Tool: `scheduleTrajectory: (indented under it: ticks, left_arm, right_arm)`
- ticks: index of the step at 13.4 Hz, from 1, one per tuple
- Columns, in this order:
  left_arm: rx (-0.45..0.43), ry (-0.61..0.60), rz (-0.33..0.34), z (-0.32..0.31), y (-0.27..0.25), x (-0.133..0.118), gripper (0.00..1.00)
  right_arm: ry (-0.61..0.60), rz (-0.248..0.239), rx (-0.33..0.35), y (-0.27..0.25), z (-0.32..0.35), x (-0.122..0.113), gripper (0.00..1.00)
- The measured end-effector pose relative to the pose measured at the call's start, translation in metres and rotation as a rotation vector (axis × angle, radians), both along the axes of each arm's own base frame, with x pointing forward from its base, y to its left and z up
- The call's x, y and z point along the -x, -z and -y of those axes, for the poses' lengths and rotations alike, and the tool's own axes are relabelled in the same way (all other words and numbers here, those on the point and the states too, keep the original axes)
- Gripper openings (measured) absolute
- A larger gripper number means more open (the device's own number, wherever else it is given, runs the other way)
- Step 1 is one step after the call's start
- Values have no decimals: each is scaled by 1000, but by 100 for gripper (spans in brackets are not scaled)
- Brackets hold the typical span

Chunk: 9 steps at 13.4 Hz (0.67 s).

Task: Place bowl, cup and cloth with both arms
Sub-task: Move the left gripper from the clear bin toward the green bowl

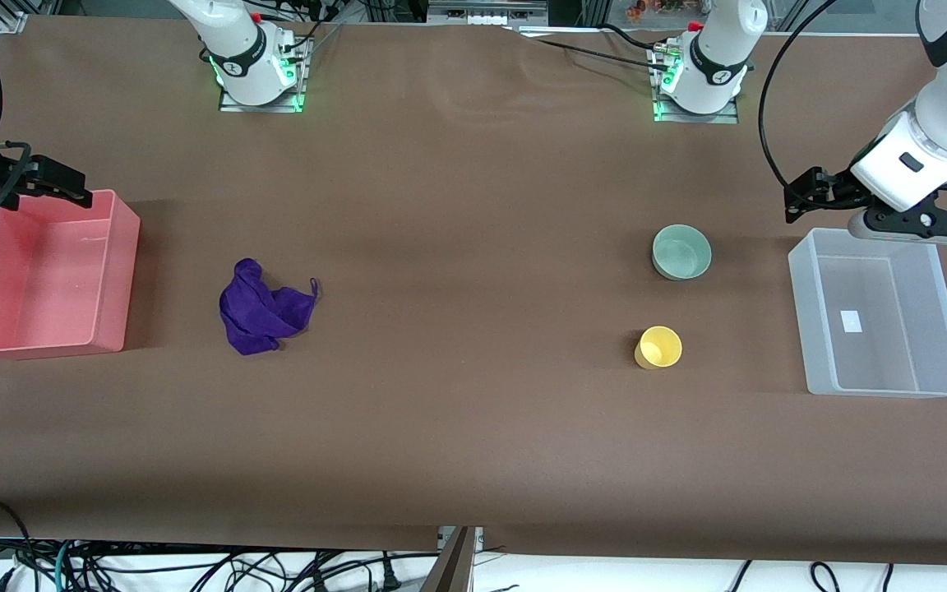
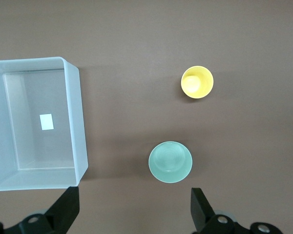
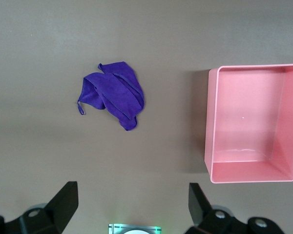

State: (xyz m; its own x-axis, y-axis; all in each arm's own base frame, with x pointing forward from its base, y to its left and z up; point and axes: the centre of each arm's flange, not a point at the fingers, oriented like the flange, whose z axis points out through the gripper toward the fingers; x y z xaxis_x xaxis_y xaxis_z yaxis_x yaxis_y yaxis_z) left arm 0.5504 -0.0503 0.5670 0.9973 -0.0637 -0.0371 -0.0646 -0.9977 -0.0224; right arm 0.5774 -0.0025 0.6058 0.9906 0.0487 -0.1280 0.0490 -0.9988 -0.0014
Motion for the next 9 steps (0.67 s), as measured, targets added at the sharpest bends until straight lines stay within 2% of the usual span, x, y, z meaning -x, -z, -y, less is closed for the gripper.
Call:
scheduleTrajectory:
  ticks: [5, 9]
  left_arm:
    - [0, -4, -1, -2, 0, 0, 100]
    - [-1, -13, -51, -8, 6, -5, 100]
  right_arm:
    - [0, 0, 0, 0, 0, 0, 100]
    - [0, 2, 0, 0, 0, 0, 100]
